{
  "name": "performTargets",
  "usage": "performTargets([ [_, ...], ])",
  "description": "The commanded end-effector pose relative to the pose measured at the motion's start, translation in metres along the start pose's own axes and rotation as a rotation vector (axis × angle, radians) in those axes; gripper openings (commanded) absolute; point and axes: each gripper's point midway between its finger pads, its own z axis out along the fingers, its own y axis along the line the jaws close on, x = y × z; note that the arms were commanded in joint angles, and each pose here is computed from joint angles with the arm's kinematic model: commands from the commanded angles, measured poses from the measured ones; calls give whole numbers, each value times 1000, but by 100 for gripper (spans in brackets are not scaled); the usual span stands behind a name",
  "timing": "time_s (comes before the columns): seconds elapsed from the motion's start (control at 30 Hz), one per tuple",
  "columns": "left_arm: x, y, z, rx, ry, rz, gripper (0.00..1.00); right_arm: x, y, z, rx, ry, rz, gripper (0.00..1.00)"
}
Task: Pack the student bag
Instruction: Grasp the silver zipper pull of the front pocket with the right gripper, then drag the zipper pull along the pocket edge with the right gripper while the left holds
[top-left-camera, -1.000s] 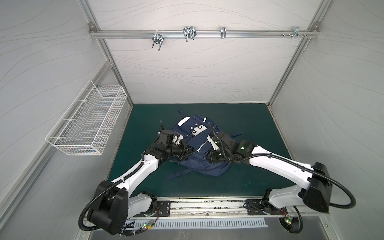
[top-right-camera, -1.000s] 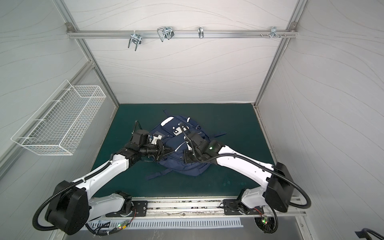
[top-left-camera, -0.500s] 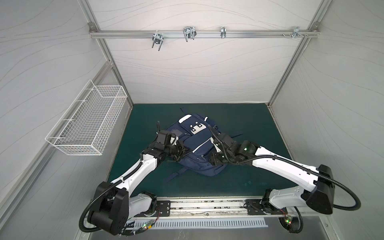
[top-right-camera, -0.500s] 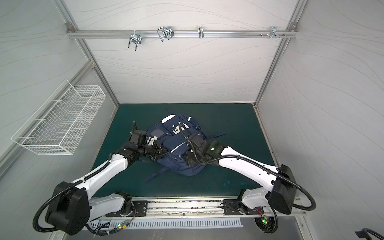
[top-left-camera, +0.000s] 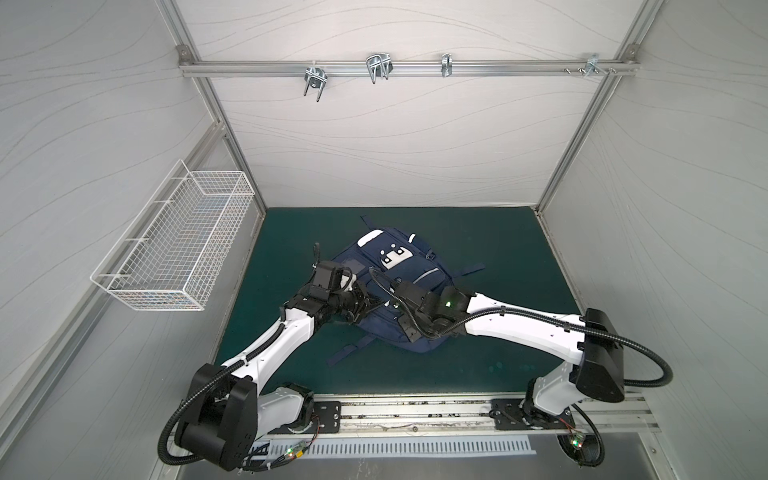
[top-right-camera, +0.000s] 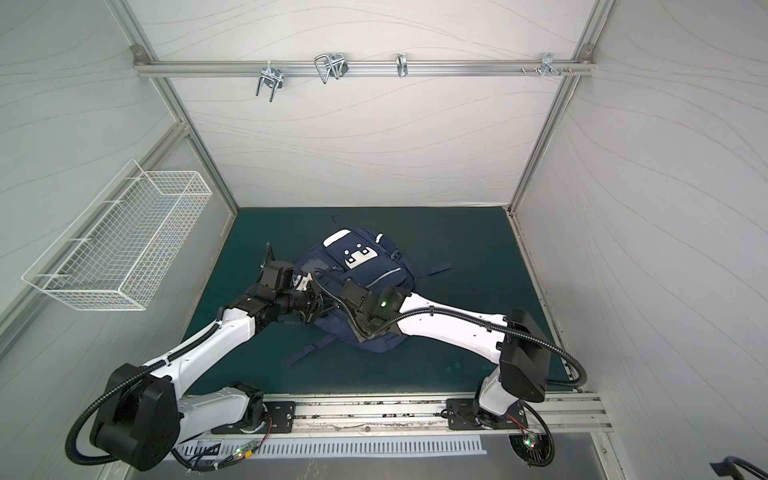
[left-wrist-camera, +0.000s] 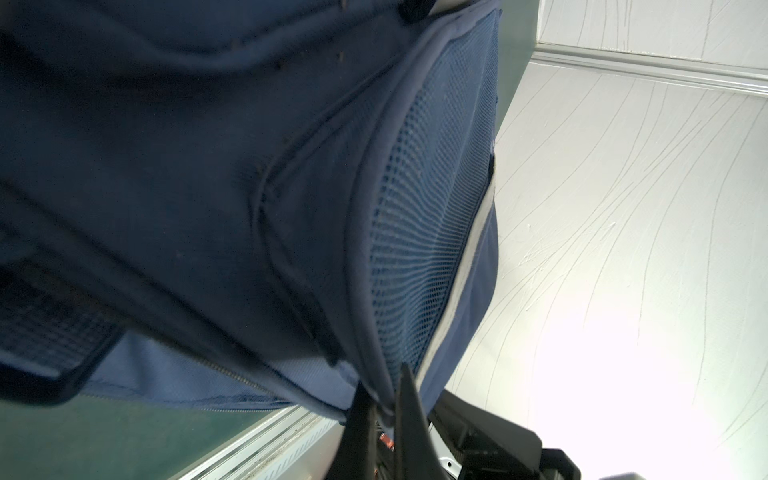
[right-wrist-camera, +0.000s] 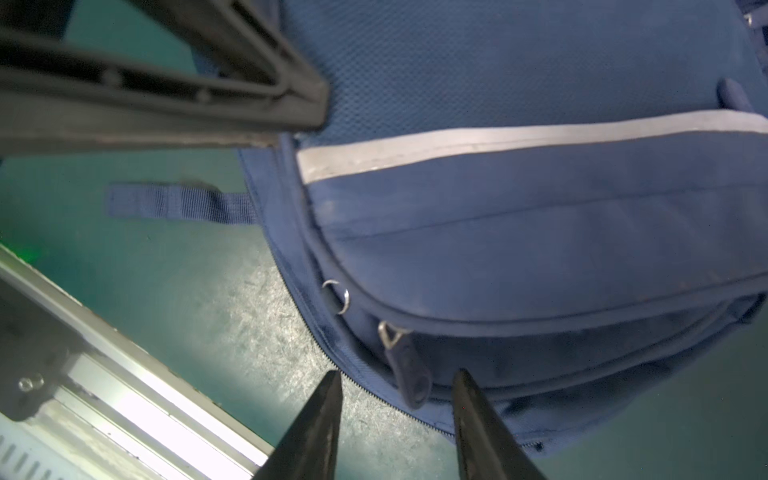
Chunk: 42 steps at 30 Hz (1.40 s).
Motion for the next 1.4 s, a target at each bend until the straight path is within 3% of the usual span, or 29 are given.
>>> performTargets([
  [0.0,-9,-28,-8,66,-41,72,0,1,-5,4,50,20,-65,43],
  [0.17,-10,-27,-6,64,-36,69,0,-5,-6,9,41,17,-54,34],
  [0.43,-11,-25,-4,58,-34,68,0,-3,-16,12,52,24,-33,1],
  [0.83,-15,-32,-7,59,-60,80,0,27,-74,4,-2,50,214,0],
  [1.0,-32,-27,-18,17,-126,65,0,44,-105,-2,-3,60,322,0],
  [1.37,-105,-30,-32,-62,-260,43,0,80,-70,-24,-13,119,238,0],
])
